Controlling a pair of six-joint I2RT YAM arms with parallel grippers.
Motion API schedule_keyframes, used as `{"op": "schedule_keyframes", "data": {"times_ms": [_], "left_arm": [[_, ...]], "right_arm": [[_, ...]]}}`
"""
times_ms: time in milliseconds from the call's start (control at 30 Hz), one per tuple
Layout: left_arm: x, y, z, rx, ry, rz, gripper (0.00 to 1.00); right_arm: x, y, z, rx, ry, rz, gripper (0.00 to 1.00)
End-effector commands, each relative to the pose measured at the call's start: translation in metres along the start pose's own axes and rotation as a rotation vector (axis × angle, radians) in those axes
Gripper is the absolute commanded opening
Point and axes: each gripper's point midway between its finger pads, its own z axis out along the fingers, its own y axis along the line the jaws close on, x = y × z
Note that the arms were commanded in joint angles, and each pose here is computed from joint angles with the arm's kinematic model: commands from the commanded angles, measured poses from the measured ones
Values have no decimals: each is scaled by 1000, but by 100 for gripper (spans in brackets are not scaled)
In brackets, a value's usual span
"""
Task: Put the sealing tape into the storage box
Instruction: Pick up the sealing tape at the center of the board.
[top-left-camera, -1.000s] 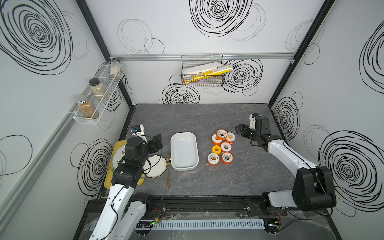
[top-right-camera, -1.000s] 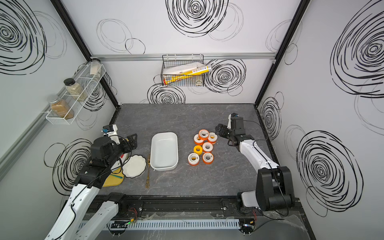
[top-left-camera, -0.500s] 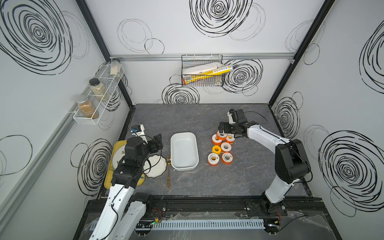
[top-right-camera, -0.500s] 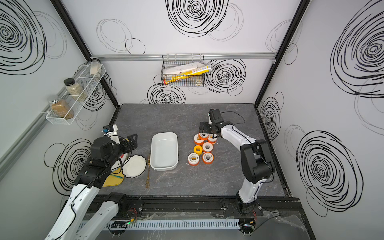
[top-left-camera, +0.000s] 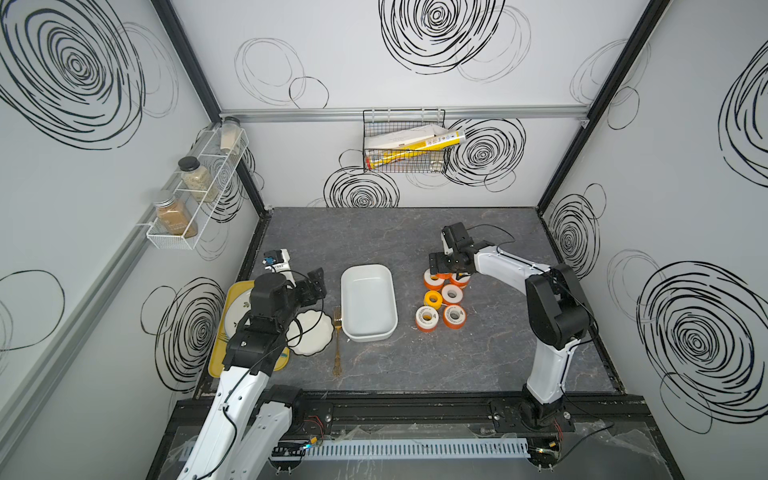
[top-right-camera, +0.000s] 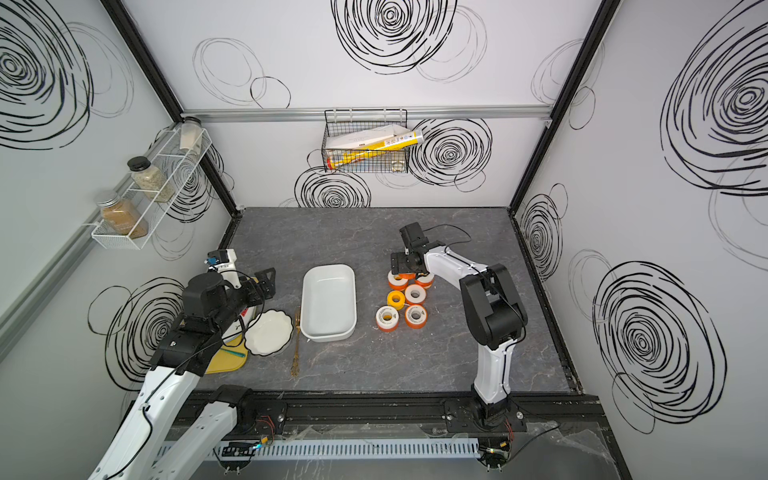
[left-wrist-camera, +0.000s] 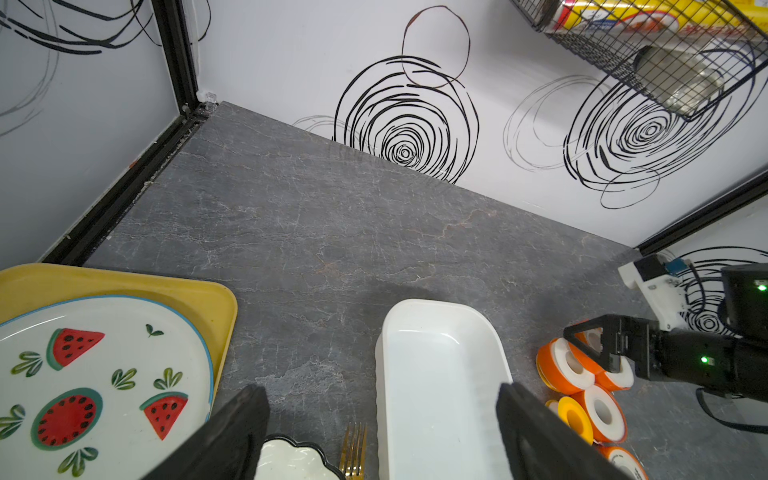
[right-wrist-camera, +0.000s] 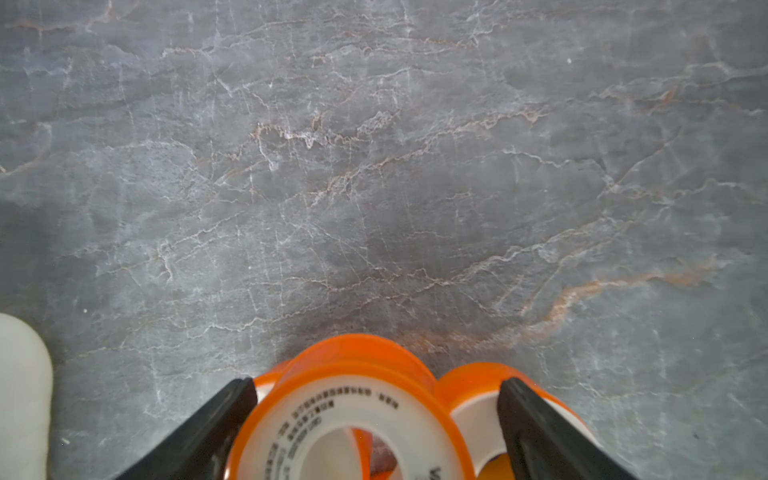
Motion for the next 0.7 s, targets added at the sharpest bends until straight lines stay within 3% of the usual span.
{"op": "schedule_keyframes", "data": {"times_ms": [0, 500, 667], "left_arm": [[-4, -2, 1, 17, -21, 12, 92], [-3, -3, 1, 19, -18, 10, 92], [-3, -3, 1, 20, -19, 10, 92]], "right_arm": [[5, 0, -3, 28, 20, -21, 91], [6, 5, -26, 24, -5, -27, 64], [-1, 7, -39, 12, -35, -18, 62]]}}
